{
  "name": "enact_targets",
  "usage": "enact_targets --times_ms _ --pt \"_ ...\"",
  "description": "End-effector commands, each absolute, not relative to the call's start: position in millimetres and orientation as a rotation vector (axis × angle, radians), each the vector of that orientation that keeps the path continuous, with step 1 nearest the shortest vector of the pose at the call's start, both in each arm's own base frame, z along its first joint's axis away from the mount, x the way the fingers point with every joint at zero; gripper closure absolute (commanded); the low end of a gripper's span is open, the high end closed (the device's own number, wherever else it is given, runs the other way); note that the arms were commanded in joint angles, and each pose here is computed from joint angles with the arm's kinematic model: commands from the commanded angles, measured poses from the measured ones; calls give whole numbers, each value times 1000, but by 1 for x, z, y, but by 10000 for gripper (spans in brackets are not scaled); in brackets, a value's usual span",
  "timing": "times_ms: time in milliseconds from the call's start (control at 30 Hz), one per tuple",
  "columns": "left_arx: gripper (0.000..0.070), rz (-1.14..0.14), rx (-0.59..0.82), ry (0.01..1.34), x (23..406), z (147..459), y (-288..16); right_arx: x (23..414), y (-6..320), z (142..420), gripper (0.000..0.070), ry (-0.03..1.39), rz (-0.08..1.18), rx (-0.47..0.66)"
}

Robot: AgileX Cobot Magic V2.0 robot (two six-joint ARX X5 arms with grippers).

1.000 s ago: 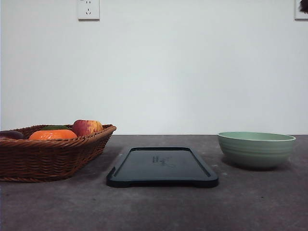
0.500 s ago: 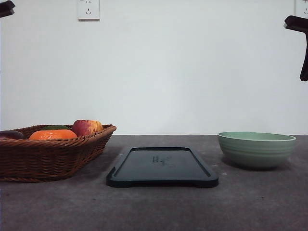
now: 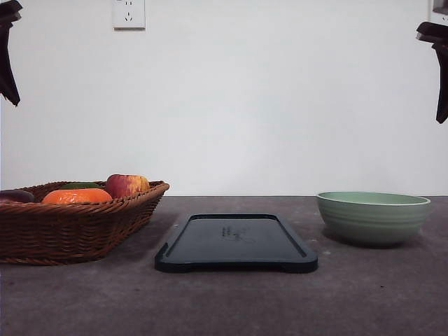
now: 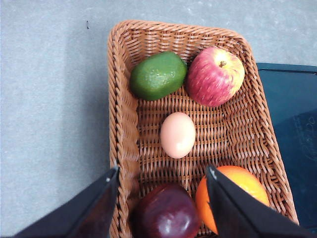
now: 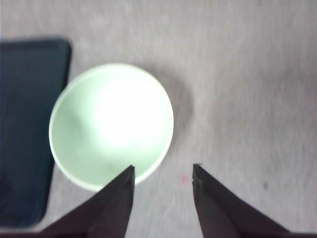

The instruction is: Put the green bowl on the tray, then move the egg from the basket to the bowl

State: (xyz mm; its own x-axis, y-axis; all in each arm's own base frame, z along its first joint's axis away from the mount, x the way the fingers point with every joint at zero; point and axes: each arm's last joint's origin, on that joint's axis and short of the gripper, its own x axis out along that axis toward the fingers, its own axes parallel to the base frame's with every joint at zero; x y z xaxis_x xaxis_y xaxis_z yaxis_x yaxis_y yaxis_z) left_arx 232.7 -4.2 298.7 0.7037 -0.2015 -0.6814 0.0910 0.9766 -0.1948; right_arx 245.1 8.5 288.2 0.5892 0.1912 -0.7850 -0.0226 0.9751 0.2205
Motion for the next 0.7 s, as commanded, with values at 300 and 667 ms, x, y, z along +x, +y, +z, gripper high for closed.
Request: enact_targets --times_ms 300,667 --pt "350 -154 -190 758 235 306 -5 305 10 296 402 1116 158 126" --pt "350 -152 -196 751 235 306 -5 350 14 245 421 1236 172 110"
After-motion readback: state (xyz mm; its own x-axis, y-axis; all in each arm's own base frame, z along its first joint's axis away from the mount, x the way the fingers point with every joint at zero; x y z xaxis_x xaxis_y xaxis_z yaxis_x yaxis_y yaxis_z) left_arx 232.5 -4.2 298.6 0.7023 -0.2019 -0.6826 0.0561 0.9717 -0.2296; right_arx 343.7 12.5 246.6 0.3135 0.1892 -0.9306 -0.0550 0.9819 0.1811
